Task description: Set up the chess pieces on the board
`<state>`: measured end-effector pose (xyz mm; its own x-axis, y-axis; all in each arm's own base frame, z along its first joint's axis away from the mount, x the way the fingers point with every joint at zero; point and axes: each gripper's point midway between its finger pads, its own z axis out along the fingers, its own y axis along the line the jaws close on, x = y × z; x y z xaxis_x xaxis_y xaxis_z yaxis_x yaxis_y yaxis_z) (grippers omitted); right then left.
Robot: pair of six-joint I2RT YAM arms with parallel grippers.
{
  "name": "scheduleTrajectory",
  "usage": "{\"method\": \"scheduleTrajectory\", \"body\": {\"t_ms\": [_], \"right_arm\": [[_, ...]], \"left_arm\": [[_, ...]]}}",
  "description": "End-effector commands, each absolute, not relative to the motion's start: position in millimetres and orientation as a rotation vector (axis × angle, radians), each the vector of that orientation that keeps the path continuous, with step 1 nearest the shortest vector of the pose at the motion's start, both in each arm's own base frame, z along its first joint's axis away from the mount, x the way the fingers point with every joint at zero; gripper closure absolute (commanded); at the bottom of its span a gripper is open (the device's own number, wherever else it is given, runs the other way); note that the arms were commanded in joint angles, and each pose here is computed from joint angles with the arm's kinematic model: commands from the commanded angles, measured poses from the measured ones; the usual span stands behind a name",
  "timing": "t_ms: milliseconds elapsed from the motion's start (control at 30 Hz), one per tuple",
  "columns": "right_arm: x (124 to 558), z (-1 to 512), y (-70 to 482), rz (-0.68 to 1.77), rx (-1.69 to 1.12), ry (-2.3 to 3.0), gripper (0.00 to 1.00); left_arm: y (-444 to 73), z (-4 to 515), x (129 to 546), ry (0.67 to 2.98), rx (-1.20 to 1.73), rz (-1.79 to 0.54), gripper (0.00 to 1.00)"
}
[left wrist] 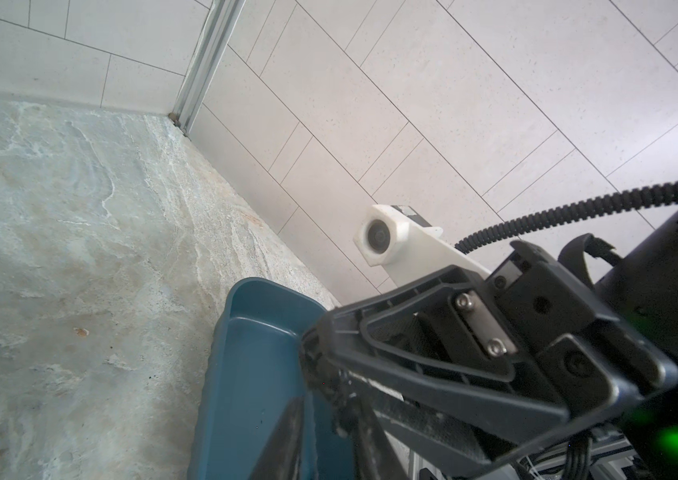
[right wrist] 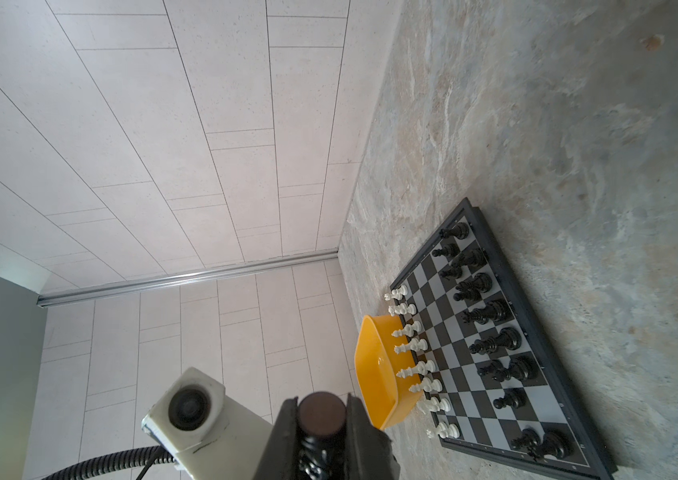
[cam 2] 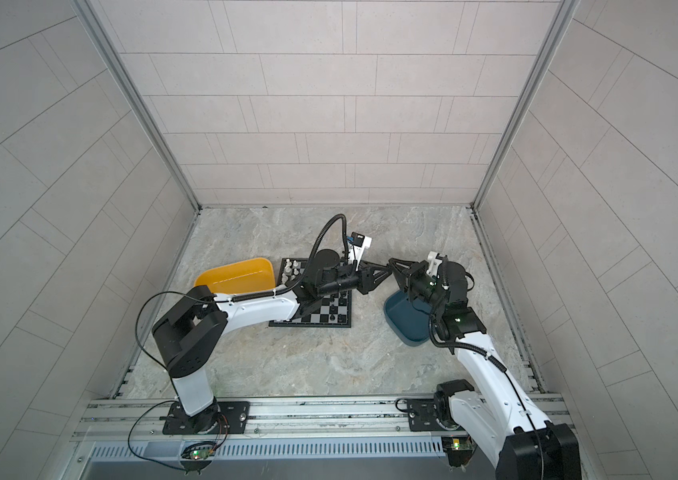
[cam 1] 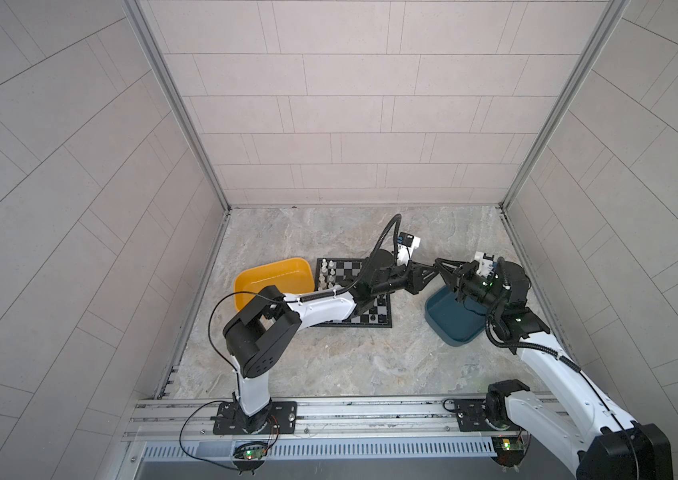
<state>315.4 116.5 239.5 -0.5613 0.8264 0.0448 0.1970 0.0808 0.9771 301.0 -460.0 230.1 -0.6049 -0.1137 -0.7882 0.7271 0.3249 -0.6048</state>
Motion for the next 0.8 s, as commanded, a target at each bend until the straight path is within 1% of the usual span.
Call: {"method": "scheduleTrajectory", "body": {"t_ms": [0,133,300,400,600,667,700,733,767], "right_arm": [[313.3,242.9,115.9,1.583,1.125,1.769,0.98],[312.8,244.5,117.5,1.582,1.114,1.776,0.98],[312.3,241.6,117.4,1.583,1.124,1.772,0.98],[313.0,246.0,118.8,1.589,1.111,1.770,0.98],[311.2,244.9,121.9,1.598,1.104,1.779,0.98],[309.3,245.0,123.4,1.595,1.089,1.790,0.96],[308.2,245.3,123.6,1.590,1.076,1.795,0.93],[307.3,244.8,124.8,1.573,1.039,1.812,0.89],[305.8,244.4,127.4,1.553,0.980,1.840,0.83]], "left_arm": [[-452.4,256.4,298.2,1.738,0.534,-1.372,0.70],[-451.1,259.5,298.2,1.733,0.529,-1.371,0.73],[-452.6,266.4,296.5,1.714,0.532,-1.394,0.69],[-453.3,259.7,297.4,1.742,0.533,-1.380,0.73],[-453.7,258.2,301.9,1.763,0.499,-1.381,0.85],[-452.5,261.4,304.9,1.774,0.470,-1.386,0.92],[-452.0,263.5,306.3,1.784,0.456,-1.392,0.97],[-449.1,262.1,310.4,1.824,0.424,-1.377,1.00],[-445.1,255.2,314.2,1.905,0.386,-1.356,1.00]]}}
